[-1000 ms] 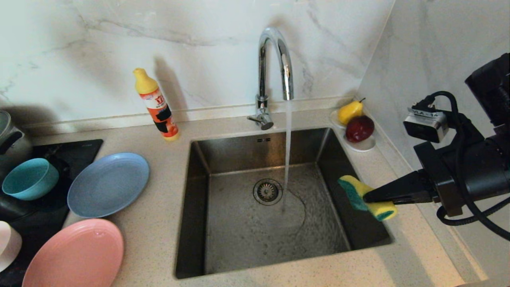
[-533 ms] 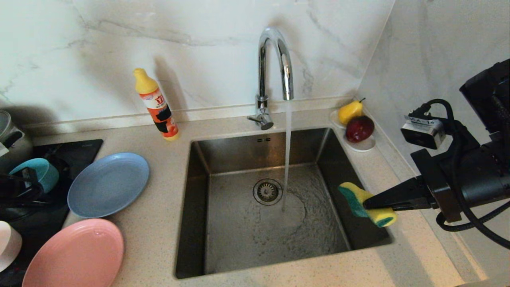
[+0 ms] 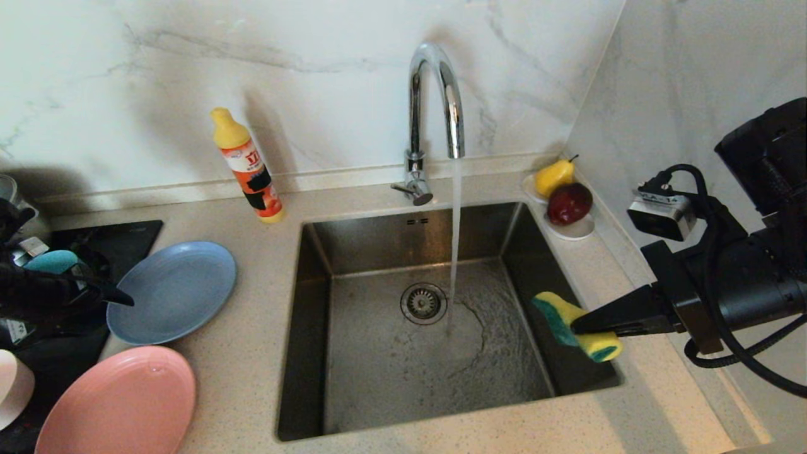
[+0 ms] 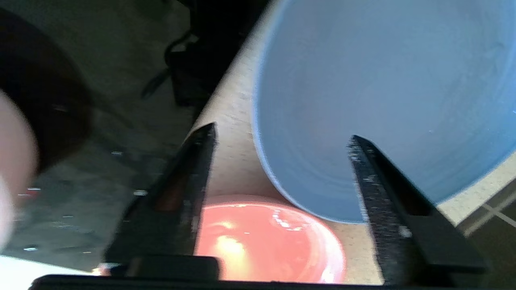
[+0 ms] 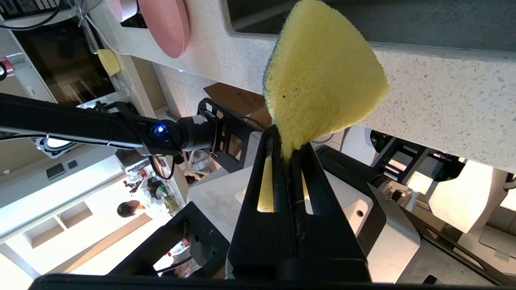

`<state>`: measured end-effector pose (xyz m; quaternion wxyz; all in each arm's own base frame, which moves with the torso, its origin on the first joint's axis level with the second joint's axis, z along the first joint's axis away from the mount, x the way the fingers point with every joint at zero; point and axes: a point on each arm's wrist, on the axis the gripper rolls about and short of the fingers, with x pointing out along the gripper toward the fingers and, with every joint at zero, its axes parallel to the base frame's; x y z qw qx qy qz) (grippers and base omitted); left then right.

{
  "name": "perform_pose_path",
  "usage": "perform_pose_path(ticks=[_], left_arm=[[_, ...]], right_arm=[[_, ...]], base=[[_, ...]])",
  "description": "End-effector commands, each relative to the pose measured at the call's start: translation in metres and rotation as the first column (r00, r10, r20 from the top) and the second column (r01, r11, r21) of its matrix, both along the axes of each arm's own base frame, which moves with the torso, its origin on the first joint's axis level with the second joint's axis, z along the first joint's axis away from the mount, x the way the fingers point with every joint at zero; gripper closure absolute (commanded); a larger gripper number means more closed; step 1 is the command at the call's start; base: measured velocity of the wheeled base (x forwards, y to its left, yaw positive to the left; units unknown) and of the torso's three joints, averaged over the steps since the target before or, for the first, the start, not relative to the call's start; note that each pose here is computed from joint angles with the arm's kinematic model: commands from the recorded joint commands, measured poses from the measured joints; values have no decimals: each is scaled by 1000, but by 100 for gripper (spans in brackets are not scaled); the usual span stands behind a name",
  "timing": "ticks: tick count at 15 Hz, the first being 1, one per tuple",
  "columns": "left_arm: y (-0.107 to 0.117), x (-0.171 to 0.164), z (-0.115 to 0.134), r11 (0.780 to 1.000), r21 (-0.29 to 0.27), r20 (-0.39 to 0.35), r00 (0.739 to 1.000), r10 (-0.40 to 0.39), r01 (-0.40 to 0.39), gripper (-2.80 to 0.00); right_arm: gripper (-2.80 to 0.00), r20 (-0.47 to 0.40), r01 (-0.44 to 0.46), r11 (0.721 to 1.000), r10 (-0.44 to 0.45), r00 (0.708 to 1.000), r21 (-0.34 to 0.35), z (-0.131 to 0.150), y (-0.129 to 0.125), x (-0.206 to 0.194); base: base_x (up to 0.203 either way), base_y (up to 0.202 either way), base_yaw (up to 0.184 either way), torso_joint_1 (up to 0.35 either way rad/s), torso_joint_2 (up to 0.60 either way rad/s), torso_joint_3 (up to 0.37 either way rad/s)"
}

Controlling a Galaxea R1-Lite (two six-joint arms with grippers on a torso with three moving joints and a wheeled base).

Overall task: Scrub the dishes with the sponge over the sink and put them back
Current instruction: Wash the plate

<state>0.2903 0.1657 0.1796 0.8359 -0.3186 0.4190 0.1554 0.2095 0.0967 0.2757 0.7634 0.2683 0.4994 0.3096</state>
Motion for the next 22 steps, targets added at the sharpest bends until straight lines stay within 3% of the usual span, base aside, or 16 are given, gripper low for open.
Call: perform_pose_path(ticks=[1, 8, 15, 22], left_arm=[[-5, 7, -6, 1000, -18, -17, 1000, -15, 14, -280], [0, 21, -15, 1000, -18, 25, 1000, 12, -11, -280], [-16, 38, -10, 1000, -19, 44, 999, 7, -6, -280], [-13, 42, -16, 999, 12, 15, 999, 32, -33, -280]], right_arm=[[0, -11, 6, 1000, -5, 1000, 1, -2, -2, -1], [0, 12, 13, 1000, -13, 1000, 7, -3, -4, -1], [0, 35, 8, 1000, -8, 999, 3, -4, -6, 0], [0, 31, 14, 1000, -14, 999, 1, -5, -8, 0]], base=[[0, 0, 0, 0, 0, 0], [0, 0, 0, 0, 0, 0], [0, 0, 0, 0, 0, 0], [0, 0, 0, 0, 0, 0]])
